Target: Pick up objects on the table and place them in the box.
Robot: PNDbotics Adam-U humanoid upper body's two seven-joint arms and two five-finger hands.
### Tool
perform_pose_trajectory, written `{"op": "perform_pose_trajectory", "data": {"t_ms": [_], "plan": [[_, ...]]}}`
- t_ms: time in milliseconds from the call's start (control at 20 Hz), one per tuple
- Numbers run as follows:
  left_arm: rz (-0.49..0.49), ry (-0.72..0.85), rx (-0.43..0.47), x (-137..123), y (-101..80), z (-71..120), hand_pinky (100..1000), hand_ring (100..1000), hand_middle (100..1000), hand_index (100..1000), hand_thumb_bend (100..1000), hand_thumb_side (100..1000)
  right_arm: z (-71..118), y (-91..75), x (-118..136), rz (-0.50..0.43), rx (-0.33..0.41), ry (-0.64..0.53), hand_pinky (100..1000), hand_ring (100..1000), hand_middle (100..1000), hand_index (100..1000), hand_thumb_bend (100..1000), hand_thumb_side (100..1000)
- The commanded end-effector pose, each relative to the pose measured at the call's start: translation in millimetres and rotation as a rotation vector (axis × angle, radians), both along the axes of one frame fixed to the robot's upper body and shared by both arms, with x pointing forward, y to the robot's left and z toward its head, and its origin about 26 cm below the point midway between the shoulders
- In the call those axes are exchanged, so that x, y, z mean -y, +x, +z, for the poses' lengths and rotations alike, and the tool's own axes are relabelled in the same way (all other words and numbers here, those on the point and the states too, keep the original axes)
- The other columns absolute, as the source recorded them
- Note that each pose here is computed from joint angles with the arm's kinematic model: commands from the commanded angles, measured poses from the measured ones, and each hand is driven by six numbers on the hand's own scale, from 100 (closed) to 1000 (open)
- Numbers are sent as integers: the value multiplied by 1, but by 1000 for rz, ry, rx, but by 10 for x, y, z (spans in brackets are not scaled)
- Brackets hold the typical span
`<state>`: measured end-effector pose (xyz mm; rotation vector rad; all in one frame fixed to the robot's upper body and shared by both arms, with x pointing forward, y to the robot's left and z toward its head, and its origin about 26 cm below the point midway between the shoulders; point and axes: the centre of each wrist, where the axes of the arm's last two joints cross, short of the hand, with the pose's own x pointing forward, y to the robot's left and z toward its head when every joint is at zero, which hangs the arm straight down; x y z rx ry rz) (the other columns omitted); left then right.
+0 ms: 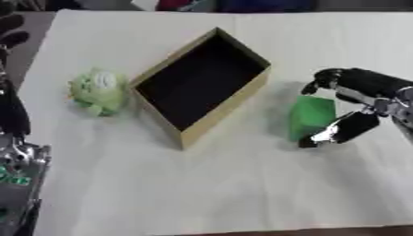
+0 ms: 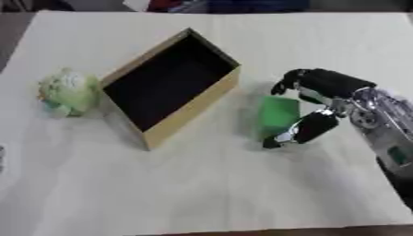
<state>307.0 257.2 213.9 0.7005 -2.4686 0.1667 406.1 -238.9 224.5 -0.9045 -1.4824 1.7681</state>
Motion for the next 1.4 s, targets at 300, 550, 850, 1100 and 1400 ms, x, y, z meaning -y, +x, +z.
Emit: {"op": "perform_pose_trajectory", "data": {"t_ms": [300, 550, 850, 1100, 1400], "plan": [[-9, 9, 26, 9, -21, 68, 716, 738, 707, 808, 254, 1000, 12, 26, 45, -9, 21, -17, 940, 961, 710, 833, 697, 644], [-12, 9, 24, 12, -21, 67, 716, 739, 705, 805, 251, 1000, 71, -33, -6, 36, 7, -1, 929, 940, 682, 830, 452, 659], [-12, 10, 24, 13, -20, 68, 716, 739, 704, 804, 252, 1000, 236, -143, -32, 73, -2, 34, 922, 929, 661, 822, 312, 659], [-14, 11, 25, 15, -20, 69, 716, 739, 704, 803, 251, 1000, 369, -202, -39, 79, 8, 61, 918, 927, 641, 811, 220, 414], [-15, 12, 25, 14, -20, 70, 716, 739, 703, 802, 252, 998, 538, -253, -83, 109, 26, 107, 923, 928, 634, 814, 100, 180]]}}
